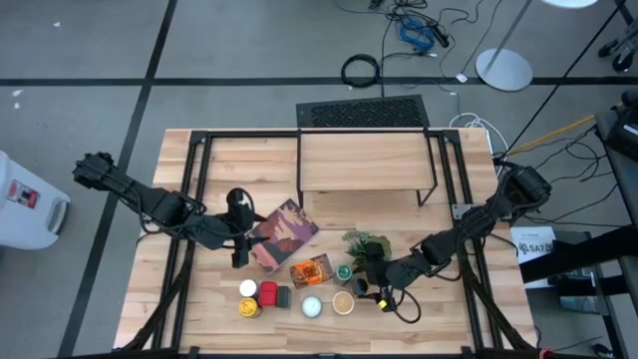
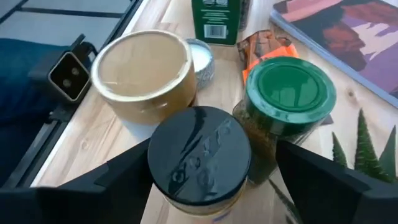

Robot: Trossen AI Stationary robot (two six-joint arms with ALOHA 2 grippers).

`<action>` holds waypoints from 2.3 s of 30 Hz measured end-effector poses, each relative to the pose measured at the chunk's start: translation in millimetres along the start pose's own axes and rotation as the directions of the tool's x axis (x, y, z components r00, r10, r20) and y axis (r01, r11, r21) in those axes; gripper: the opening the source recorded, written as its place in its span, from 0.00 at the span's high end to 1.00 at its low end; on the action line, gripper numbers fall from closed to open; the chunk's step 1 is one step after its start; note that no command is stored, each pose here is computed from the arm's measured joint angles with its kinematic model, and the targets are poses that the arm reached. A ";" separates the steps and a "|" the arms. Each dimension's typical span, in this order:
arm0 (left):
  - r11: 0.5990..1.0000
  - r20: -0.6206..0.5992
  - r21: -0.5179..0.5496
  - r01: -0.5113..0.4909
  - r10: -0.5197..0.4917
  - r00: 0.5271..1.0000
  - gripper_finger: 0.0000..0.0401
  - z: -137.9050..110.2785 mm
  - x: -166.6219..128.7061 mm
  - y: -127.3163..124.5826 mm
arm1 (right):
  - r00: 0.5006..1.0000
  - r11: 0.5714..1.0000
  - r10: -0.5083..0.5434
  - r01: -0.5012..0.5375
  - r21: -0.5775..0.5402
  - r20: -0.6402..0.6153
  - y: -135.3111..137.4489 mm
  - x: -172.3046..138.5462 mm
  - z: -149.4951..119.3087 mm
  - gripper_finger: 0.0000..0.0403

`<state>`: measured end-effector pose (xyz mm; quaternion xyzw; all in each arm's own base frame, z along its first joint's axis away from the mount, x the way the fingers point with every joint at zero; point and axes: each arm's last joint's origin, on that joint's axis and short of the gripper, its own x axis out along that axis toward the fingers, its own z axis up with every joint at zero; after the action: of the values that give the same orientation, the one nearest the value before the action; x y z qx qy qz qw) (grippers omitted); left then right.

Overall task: Shelf spices
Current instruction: Put the orange seasoning bottle on the shelf

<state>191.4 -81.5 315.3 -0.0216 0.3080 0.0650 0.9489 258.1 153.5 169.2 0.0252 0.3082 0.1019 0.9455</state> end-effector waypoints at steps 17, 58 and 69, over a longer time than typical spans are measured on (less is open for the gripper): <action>1.000 -0.001 0.001 0.000 0.000 1.000 0.42 -0.1 0.3 -0.1 | 1.000 0.999 0.003 -0.003 -0.035 0.026 3.7 -0.5 4.9 0.54; 0.999 0.023 0.048 0.010 -0.011 1.000 0.42 2.5 0.2 -1.2 | 0.859 0.860 -0.506 0.509 -0.030 0.074 -58.5 -177.6 152.5 0.54; 0.998 0.045 0.060 0.016 -0.019 0.999 0.42 4.8 0.5 -2.3 | 0.744 0.740 -0.668 0.661 0.122 0.019 -126.1 -226.8 146.6 0.54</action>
<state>194.9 -83.3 318.9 0.0053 0.2880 0.0480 0.9564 187.7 -14.9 404.9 -0.0324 0.2728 -0.2595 0.9258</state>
